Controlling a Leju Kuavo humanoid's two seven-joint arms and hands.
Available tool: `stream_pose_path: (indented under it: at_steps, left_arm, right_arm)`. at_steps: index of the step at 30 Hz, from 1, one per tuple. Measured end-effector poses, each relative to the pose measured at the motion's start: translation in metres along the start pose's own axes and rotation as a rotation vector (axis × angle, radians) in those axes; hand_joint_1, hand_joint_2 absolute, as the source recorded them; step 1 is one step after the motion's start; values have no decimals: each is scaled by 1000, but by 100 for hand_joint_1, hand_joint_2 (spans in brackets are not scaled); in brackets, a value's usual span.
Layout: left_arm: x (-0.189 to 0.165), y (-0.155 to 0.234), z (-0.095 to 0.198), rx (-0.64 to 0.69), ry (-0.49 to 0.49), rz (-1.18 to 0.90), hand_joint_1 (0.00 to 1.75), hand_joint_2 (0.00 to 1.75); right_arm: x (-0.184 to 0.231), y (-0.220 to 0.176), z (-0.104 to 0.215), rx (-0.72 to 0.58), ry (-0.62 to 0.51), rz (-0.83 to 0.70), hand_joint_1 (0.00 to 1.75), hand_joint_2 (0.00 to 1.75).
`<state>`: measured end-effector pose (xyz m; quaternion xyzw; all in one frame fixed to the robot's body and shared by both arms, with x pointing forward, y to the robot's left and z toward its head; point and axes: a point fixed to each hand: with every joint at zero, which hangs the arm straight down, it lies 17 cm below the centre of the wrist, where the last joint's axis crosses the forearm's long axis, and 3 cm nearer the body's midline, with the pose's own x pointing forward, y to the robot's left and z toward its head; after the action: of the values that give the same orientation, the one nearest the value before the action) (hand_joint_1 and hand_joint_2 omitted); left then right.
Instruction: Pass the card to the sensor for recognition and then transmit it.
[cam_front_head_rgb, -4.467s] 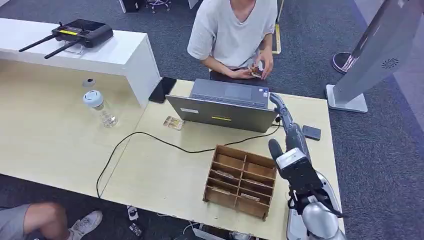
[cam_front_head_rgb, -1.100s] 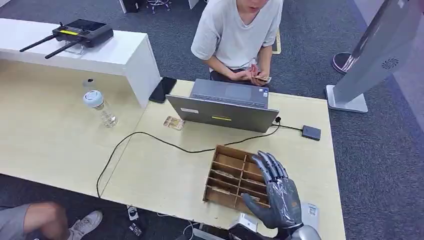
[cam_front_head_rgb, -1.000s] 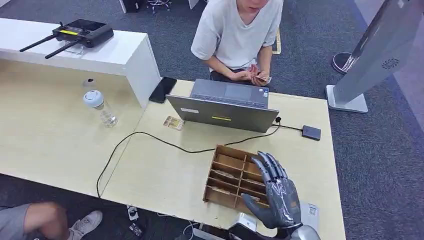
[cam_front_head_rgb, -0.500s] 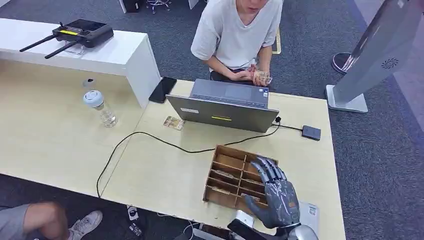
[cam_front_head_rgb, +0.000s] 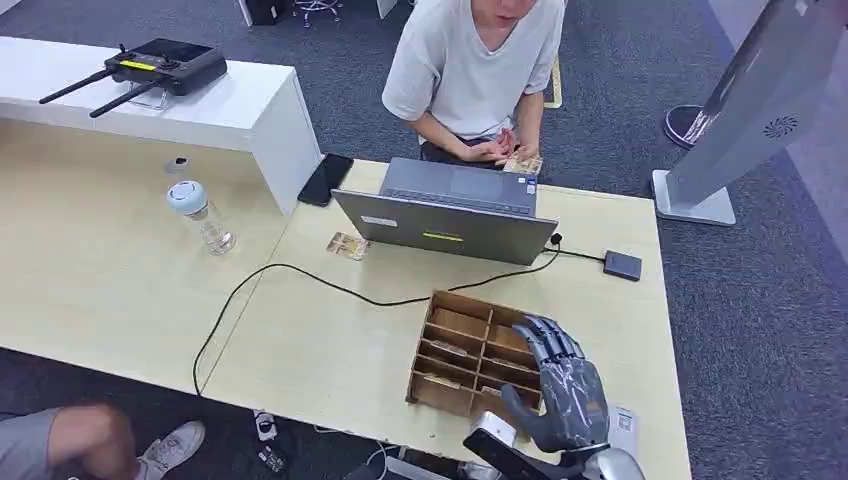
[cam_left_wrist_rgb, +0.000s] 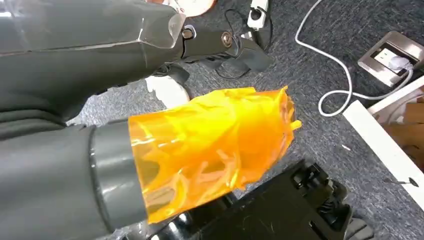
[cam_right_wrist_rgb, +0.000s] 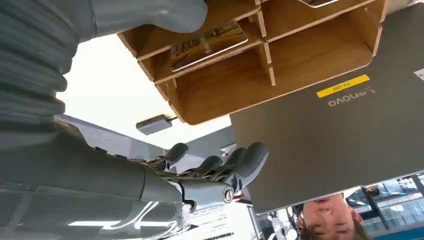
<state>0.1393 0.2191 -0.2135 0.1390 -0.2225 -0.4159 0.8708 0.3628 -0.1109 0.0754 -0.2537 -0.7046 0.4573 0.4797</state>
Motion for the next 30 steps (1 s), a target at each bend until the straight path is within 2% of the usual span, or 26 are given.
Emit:
stream_pose_path:
  at_steps: [8, 10, 12, 13, 17, 20, 22, 30]
  left_arm:
    - [0, 0, 0, 0, 1, 5, 0, 0]
    - [1, -1, 0, -1, 1, 5, 0, 0]
    - [1, -2, 1, -2, 2, 8, 0, 0]
    - [1, -1, 1, -1, 2, 10, 0, 0]
    - [0, 0, 1, 2, 2, 9, 0, 0]
    - [0, -1, 1, 0, 3, 5, 0, 0]
    - [0, -1, 1, -3, 2, 2, 0, 0]
    - [2, -2, 1, -3, -3, -4, 0, 0]
  right_arm:
    - [-1, 0, 0, -1, 1, 0, 40, 175]
    - [-1, 0, 0, -1, 2, 0, 51, 175]
    - [-2, -1, 0, -2, 4, 1, 54, 175]
    - [-2, -1, 0, -3, 5, 2, 73, 175]
    - [-4, -2, 0, -4, 8, 3, 73, 175]
    - [-5, -3, 0, -6, 10, 4, 70, 175]
    - [-6, -3, -1, -7, 13, 4, 61, 175]
    - [-7, -3, 0, -5, 13, 10, 56, 175]
